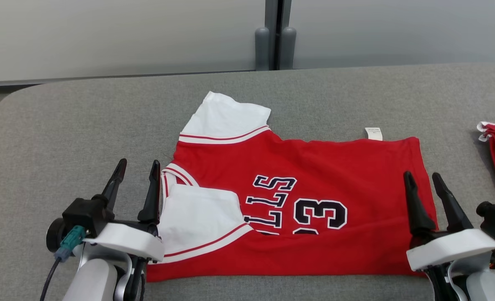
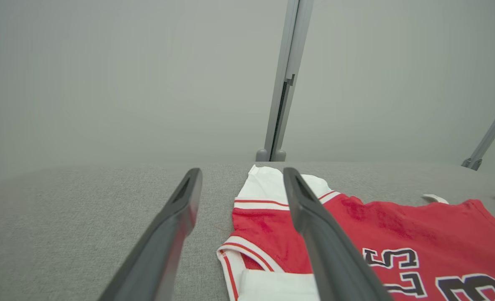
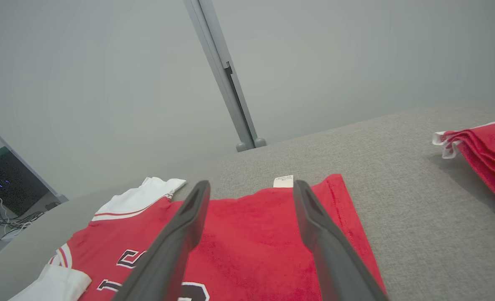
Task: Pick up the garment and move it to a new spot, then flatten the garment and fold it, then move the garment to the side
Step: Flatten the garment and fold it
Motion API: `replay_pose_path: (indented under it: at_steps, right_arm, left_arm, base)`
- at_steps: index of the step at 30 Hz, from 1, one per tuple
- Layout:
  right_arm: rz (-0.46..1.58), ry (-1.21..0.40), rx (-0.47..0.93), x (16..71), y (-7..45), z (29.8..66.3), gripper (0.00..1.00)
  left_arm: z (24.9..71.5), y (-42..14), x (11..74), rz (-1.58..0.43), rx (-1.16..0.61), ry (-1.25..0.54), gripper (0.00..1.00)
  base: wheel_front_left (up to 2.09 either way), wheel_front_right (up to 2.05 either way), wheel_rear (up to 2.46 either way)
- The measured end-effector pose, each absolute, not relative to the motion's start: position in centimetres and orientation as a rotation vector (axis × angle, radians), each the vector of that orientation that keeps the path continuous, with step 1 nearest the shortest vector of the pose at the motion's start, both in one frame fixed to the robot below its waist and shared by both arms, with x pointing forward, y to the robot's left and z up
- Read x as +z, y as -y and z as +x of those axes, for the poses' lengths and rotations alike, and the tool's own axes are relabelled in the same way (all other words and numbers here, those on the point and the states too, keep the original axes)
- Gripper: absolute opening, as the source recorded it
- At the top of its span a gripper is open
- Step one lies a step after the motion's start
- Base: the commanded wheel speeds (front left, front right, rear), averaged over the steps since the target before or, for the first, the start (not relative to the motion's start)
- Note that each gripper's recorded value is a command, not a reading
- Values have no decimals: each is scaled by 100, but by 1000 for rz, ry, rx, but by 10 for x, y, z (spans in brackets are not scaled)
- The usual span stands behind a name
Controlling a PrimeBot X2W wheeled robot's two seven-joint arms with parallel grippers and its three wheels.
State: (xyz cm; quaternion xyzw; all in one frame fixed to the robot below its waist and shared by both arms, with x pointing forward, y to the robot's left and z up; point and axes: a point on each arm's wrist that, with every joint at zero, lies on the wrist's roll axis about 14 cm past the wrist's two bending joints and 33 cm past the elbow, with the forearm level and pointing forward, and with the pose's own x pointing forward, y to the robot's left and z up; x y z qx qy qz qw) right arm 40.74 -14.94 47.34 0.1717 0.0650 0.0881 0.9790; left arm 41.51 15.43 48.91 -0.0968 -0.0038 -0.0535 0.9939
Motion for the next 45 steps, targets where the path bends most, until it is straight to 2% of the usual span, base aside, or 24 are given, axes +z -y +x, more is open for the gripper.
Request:
replay_pose_path:
  at_steps: [8, 16, 22, 27, 45]
  right_arm:
    - [245, -125, 196, 470, 147, 448, 100]
    - [201, -152, 200, 450, 147, 488, 100]
    - [179, -169, 174, 438, 159, 502, 100]
    - [175, -183, 116, 426, 179, 500, 100]
    - [179, -230, 25, 401, 207, 487, 100]
  left_arm:
    - [481, -150, 472, -12, -222, -94, 100]
    - [566, -123, 442, 168, -398, -338, 100]
    - [604, -103, 414, 285, -510, -487, 100]
    - [612, -89, 383, 352, -583, -600, 100]
    - [626, -66, 351, 372, -659, -692, 100]
  base:
    - [0, 0, 0]
    - [0, 0, 0]
    - [0, 0, 0]
    - [0, 0, 0]
    - [0, 0, 0]
